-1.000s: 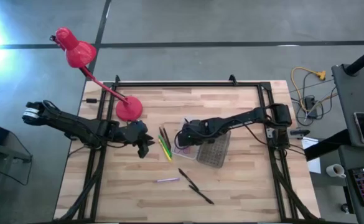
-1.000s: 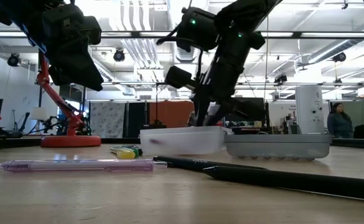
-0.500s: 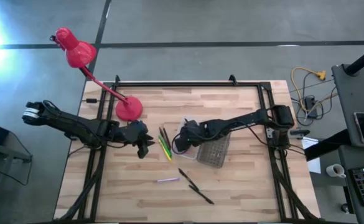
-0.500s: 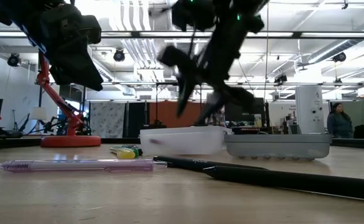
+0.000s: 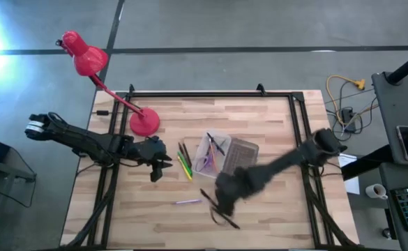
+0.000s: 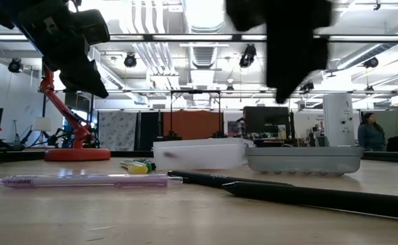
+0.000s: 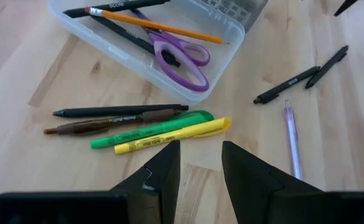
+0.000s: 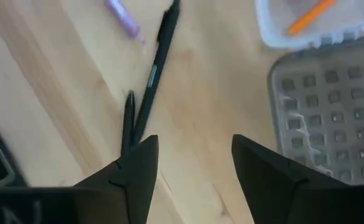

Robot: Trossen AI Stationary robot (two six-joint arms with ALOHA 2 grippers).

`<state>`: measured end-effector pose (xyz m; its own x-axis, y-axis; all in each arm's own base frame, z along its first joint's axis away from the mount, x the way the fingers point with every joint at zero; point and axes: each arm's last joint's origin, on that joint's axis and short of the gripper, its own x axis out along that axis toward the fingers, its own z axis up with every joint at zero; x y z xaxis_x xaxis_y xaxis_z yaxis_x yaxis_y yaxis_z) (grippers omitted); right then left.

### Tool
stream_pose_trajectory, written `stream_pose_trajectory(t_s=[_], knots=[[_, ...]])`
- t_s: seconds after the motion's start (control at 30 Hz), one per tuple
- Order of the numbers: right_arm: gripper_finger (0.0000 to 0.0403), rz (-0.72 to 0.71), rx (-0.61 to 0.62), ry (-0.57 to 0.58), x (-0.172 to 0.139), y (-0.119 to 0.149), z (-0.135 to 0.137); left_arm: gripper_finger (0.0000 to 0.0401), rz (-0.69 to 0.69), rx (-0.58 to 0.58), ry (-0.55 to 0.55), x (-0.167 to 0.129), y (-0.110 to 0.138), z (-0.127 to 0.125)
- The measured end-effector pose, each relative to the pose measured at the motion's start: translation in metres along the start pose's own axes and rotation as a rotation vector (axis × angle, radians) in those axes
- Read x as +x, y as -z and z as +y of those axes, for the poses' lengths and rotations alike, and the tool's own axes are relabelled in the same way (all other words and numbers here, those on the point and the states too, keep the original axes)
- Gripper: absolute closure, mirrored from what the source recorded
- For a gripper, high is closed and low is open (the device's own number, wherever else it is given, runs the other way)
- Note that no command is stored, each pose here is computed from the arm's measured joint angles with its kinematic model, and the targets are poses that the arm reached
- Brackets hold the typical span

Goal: Pick & place school supplies into a supply box
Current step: Put the purple pen into the supply box

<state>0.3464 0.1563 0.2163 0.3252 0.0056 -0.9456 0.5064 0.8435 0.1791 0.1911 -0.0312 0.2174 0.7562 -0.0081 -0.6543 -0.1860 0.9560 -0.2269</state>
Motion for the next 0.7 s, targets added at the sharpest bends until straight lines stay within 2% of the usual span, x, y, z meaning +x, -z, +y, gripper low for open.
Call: stream_pose_trajectory(t_s=[0.07,0.17,0.3,0.37,0.5,0.7], knots=[[0.0214,-0.045,-0.030,0.053,-0.002,0.023,0.011,0.0299,0.005,0.001,0.002,0.001,0.002,0.000],[0.0217,-0.066,-0.055,0.039,-0.001,0.051,0.028,0.0299,0.033,0.017,0.079,0.003,0.004,-0.001],[0.0217,-0.061,-0.059,0.020,0.004,0.080,0.043,0.0299,0.094,0.127,0.207,0.009,0.008,-0.011],[0.0215,-0.068,-0.050,0.042,0.011,0.089,0.046,0.0299,0.106,0.182,0.191,0.014,0.011,-0.017],[0.0207,-0.053,0.083,0.079,0.027,0.102,0.049,0.0299,0.105,0.261,0.107,0.024,0.011,-0.032],[0.0199,-0.008,0.275,0.123,0.033,0.124,0.051,0.0299,0.127,0.321,0.125,0.043,0.011,-0.061]])
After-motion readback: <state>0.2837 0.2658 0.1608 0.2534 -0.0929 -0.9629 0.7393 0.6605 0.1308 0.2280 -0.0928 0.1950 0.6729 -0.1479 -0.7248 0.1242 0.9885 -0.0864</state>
